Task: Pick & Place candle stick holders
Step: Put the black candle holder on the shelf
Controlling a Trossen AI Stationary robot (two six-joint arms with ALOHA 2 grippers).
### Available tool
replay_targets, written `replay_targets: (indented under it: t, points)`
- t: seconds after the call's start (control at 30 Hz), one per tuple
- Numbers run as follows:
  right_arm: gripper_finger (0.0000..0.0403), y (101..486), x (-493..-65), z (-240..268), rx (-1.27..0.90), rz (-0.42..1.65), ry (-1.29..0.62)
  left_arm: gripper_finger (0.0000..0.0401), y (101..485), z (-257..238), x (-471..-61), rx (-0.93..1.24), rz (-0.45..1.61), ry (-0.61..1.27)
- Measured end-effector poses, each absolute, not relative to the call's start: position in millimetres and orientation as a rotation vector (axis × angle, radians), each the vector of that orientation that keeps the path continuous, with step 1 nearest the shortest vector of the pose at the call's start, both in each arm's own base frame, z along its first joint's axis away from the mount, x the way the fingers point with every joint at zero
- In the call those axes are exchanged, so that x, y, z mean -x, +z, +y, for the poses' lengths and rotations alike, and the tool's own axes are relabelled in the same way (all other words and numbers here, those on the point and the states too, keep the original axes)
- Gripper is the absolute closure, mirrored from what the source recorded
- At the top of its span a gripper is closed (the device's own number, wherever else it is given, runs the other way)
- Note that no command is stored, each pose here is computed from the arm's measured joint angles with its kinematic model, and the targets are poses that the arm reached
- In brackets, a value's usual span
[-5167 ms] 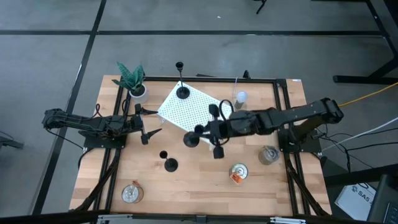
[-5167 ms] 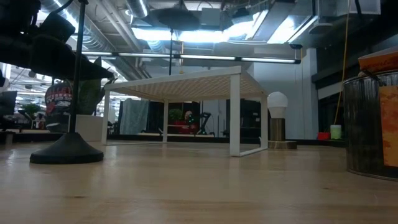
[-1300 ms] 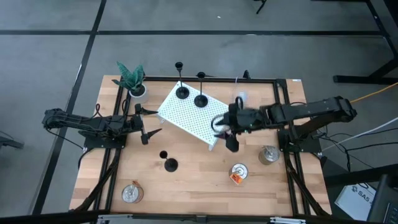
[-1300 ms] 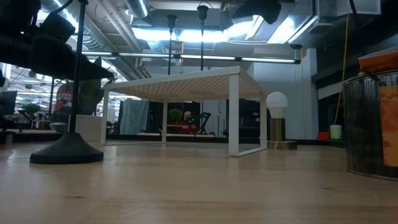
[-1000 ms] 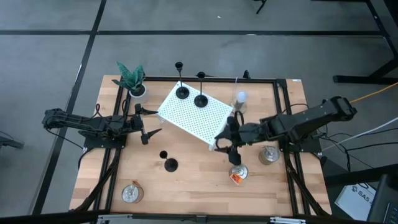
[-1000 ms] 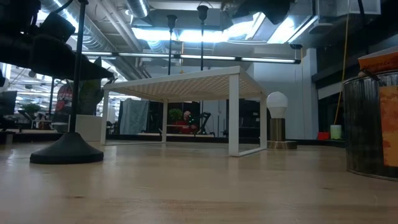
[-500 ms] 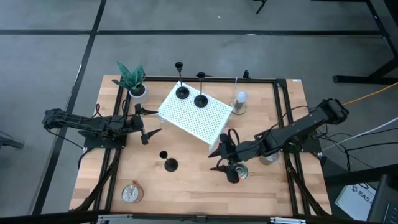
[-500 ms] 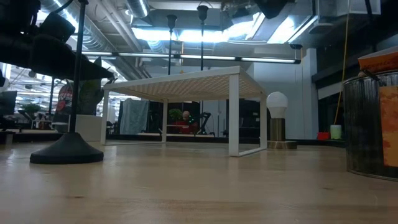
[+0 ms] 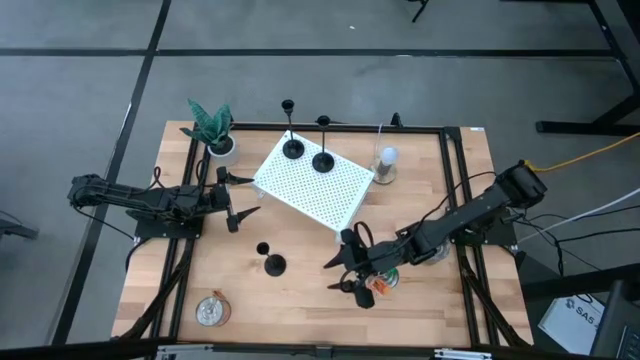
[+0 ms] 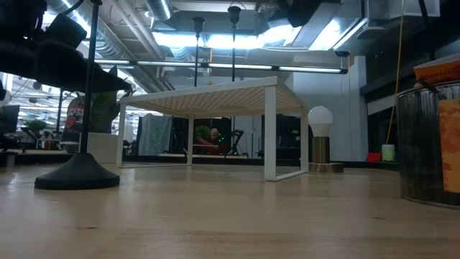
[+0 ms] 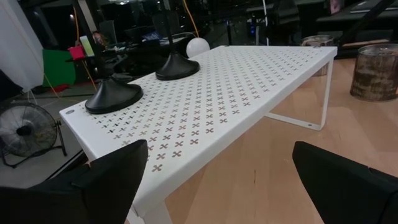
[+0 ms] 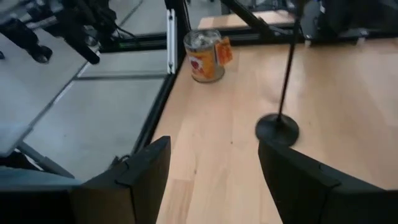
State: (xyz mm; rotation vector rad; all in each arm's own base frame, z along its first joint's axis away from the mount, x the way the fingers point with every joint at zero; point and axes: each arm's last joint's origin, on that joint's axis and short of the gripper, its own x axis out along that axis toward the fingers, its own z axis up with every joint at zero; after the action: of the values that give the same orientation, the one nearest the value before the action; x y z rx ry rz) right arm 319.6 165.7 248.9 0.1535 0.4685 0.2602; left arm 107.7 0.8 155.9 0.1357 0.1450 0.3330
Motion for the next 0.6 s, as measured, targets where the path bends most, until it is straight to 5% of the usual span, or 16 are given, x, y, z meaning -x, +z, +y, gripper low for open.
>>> replay_targets:
  t: [0.6]
  points:
    - [0.0154,261.2,-338.4,191.0,-0.007,0.398,0.295,0.0001,156.1,0.9,-107.7,-0.135,0.144,0.333]
